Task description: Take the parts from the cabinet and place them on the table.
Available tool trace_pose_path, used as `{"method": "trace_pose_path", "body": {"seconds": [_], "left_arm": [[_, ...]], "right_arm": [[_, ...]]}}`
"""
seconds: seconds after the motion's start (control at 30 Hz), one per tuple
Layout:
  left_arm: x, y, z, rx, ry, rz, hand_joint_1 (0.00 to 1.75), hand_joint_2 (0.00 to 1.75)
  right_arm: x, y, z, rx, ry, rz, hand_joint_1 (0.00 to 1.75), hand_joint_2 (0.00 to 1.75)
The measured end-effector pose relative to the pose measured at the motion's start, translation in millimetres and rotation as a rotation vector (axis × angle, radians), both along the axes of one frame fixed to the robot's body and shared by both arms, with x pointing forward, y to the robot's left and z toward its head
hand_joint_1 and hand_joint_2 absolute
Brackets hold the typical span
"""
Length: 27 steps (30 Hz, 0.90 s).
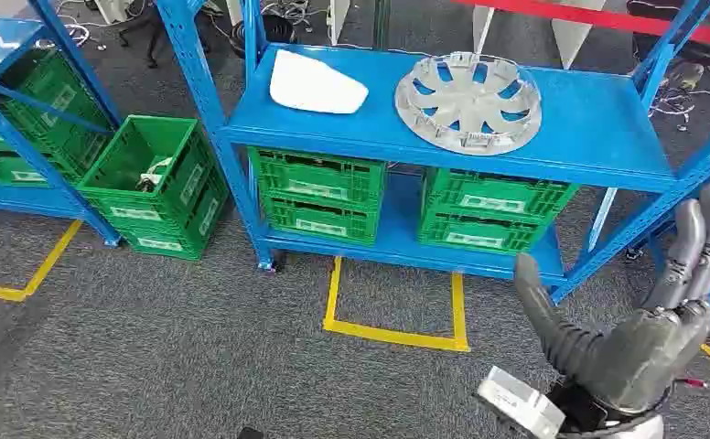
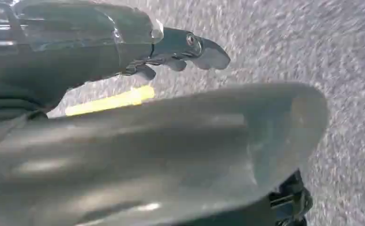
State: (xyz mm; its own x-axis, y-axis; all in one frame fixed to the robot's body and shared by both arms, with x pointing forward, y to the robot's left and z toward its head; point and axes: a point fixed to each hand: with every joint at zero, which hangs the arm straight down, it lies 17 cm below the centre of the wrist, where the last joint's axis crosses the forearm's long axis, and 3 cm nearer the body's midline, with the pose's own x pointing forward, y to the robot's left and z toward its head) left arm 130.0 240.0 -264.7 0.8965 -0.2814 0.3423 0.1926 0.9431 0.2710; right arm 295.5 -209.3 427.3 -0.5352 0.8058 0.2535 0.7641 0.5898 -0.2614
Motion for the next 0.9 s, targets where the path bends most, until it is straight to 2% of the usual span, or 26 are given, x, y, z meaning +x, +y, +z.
{"method": "trace_pose_path", "body": {"seconds": [0.1, 0.3, 0.9], "left_arm": [[-4.5, -2.1, -1.9, -0.032, 0.024, 0.027, 0.00, 0.00], [-5.0, -1.6, -2.5, -0.034, 0.033, 0.024, 0.00, 0.00], [-7.3, -9.7, -2.7, 0.004, 0.060, -0.084, 0.00, 0.00]], "right_arm": [[-14.6, -1.9, 11.2, -0.002, -0.061, -0.007, 0.00, 1.75], [-23.0, -7.7, 16.8, 0.018, -0.082, -0.018, 0.00, 1.75], [-18.0, -26.6, 19.5, 0.086, -0.066, -0.042, 0.00, 1.75]]}}
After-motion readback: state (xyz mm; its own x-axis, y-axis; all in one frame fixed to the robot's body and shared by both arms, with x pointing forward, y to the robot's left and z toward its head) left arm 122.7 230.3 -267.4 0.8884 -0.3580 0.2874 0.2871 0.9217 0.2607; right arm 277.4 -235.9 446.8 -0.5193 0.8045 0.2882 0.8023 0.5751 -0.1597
